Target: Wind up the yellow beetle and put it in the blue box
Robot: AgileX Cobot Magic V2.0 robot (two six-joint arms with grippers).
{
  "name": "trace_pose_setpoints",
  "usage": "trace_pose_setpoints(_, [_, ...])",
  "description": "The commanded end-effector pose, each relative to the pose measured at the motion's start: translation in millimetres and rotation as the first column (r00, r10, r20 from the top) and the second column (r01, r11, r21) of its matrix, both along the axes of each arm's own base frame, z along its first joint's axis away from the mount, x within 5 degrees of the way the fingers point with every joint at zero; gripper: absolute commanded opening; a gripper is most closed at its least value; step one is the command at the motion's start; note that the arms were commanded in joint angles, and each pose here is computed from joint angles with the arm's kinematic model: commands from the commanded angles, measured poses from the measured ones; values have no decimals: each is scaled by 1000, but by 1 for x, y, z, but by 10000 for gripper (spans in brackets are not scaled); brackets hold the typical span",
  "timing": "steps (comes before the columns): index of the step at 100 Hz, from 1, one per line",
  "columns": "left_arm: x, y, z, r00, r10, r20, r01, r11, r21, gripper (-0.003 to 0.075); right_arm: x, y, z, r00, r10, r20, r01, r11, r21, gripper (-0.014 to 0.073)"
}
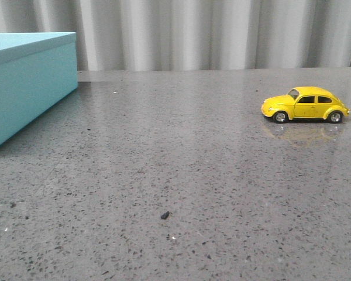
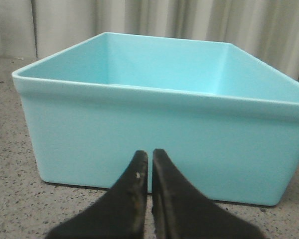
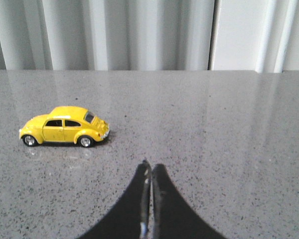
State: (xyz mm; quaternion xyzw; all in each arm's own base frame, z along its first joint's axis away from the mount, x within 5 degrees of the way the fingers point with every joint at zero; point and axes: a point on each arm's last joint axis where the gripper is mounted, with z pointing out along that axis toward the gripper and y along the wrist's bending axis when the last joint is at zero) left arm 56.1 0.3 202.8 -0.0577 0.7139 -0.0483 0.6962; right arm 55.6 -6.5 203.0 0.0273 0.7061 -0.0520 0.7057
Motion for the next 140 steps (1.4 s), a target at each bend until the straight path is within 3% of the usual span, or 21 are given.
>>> trace_pose_setpoints(1, [-2,0,2,995,0,99,0,1000,0,-21,-1,0,5,995,2,99,0,1000,-23,-62])
trace_pose_setpoints(31, [-4,0,15,989,2,148,3,999,-33,-21,7,-1,30,1000,-5,-19,5,1000,-10,-62])
trace_pose_setpoints(52, [-3,0,47,989,-2,149,7,1000,-28,-21,26,-4,72,984,-10,-178,13,1000,16,-61])
trace_pose_setpoints(63, [2,-1,61,996,-9,89,11,1000,-20,-21,40,-4,97,958,5,-286,15,998,66,-61])
trace_pose_setpoints(74, [5,0,77,991,-4,134,6,1000,-20,-21,53,-5,117,965,12,-262,5,998,64,-61])
trace_pose_setpoints(88, [6,1,86,977,6,211,-1,1000,-20,-21,62,-4,121,963,29,-269,-9,997,76,-61])
trace_pose_setpoints(107, [6,1,85,980,4,200,0,1000,-20,-21,88,1,139,900,77,-429,-42,995,90,-61])
trace_pose_setpoints(125, [6,1,85,980,4,200,0,1000,-20,-21,130,10,166,853,129,-506,-87,991,106,-61])
trace_pose_setpoints(140, [6,1,85,980,4,200,0,1000,-20,-21,175,23,172,765,168,-621,-124,986,114,-61])
